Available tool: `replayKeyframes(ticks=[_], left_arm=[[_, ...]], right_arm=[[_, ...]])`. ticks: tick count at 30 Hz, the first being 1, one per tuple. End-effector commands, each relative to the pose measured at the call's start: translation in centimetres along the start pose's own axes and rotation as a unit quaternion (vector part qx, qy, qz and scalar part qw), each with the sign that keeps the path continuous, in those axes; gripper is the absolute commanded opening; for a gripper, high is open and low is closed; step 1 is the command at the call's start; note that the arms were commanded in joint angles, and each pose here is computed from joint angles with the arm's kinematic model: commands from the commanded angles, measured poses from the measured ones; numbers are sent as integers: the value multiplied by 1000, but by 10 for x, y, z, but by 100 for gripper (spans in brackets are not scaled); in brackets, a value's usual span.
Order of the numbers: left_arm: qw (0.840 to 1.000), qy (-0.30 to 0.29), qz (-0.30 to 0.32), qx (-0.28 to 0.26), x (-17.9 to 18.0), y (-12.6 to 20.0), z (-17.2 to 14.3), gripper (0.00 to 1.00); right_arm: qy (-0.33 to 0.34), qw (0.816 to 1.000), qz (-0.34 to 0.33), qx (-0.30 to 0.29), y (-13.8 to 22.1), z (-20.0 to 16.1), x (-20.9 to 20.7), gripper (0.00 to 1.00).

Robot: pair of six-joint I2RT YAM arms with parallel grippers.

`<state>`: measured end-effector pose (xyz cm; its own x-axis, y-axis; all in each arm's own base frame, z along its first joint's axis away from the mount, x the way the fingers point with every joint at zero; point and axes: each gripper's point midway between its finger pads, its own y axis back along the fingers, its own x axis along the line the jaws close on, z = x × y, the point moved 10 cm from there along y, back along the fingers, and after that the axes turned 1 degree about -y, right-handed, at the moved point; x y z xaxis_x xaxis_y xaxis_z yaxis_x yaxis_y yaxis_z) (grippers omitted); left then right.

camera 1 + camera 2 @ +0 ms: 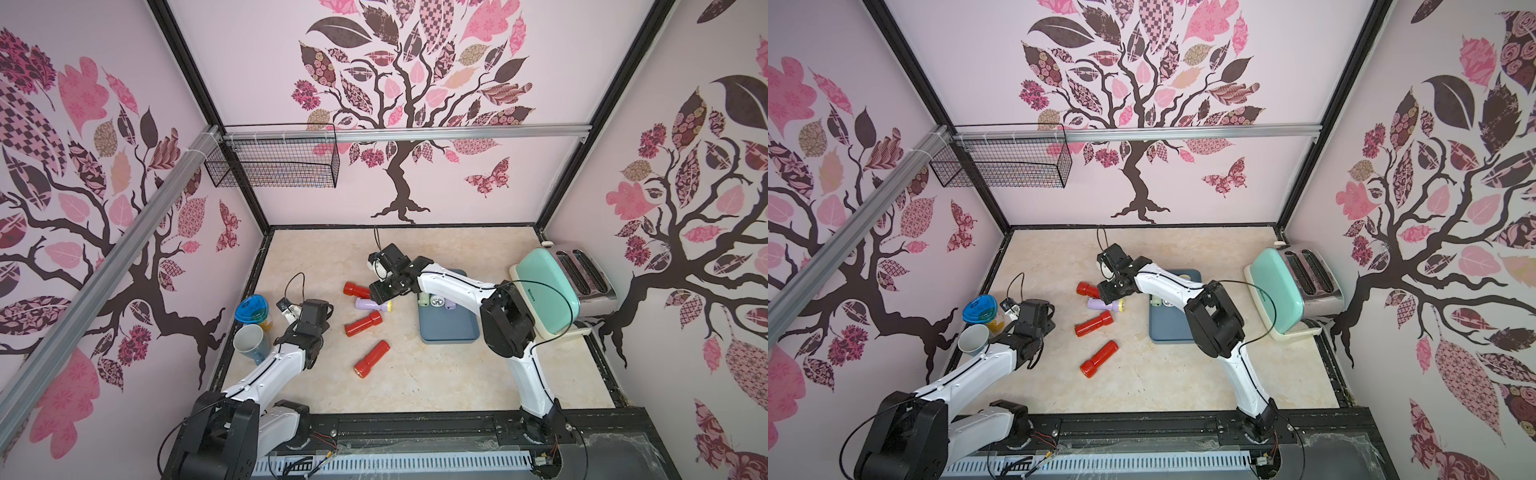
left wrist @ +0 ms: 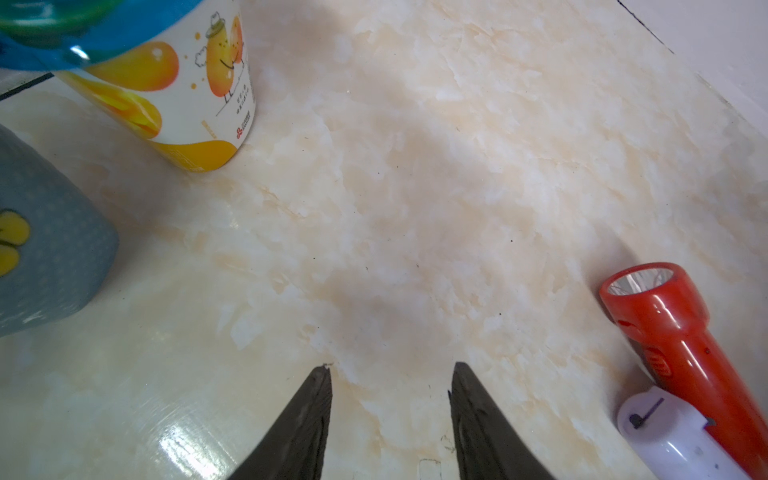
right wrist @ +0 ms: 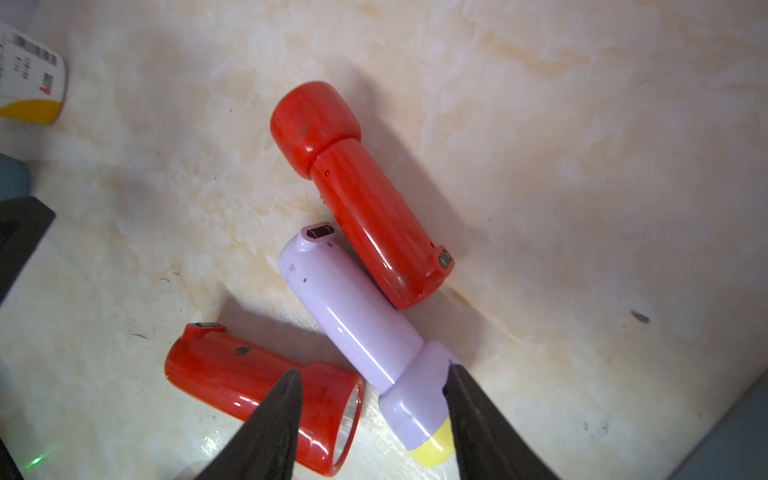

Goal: Put the flashlights into the storage boxes
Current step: Move the flashlight at the center of the board.

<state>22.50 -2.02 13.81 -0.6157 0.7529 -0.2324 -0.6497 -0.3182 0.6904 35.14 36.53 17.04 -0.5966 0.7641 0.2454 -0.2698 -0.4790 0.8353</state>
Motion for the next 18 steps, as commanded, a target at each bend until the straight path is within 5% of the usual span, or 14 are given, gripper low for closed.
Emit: replayKeyframes(ticks=[1, 18], left_arm=[[1000, 3, -2, -3, 5, 0, -3, 50], [1000, -3, -1, 3, 3, -2, -4, 50]], right_arm=[[6, 999, -4, 40, -16, -7, -1, 59], [13, 994, -59, 89, -43, -26, -16, 53]])
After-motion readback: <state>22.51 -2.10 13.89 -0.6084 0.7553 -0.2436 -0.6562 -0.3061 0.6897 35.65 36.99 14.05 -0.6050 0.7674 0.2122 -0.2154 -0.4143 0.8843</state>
